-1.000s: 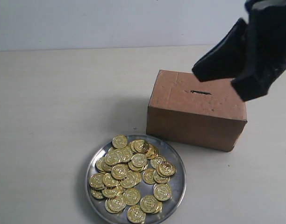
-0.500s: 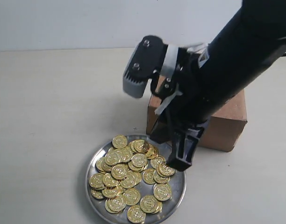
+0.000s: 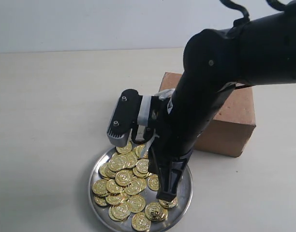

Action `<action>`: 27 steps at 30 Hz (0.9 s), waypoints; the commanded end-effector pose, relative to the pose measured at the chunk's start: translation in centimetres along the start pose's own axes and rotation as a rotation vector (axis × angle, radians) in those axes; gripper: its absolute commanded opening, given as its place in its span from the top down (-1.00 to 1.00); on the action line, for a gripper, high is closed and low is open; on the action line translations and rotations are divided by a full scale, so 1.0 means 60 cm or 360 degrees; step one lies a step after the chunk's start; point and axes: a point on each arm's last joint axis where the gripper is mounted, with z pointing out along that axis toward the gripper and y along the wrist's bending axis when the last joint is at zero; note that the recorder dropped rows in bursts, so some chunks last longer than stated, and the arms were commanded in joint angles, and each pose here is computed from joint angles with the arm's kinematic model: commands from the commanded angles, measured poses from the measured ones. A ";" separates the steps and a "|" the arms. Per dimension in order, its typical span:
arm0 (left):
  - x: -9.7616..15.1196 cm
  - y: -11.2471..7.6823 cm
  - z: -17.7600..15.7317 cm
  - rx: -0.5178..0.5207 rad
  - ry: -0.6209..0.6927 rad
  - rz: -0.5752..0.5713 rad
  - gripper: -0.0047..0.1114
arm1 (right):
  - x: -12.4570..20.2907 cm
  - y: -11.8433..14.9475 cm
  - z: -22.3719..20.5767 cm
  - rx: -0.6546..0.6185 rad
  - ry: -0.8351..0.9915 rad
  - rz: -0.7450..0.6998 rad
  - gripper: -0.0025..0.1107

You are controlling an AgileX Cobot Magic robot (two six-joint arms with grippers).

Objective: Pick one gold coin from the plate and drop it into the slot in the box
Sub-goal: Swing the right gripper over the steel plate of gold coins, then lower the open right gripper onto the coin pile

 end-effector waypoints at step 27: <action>0.000 -0.001 0.000 0.0012 -0.0016 -0.0013 0.92 | 0.029 -0.043 0.083 0.0202 0.0374 -0.0020 -0.02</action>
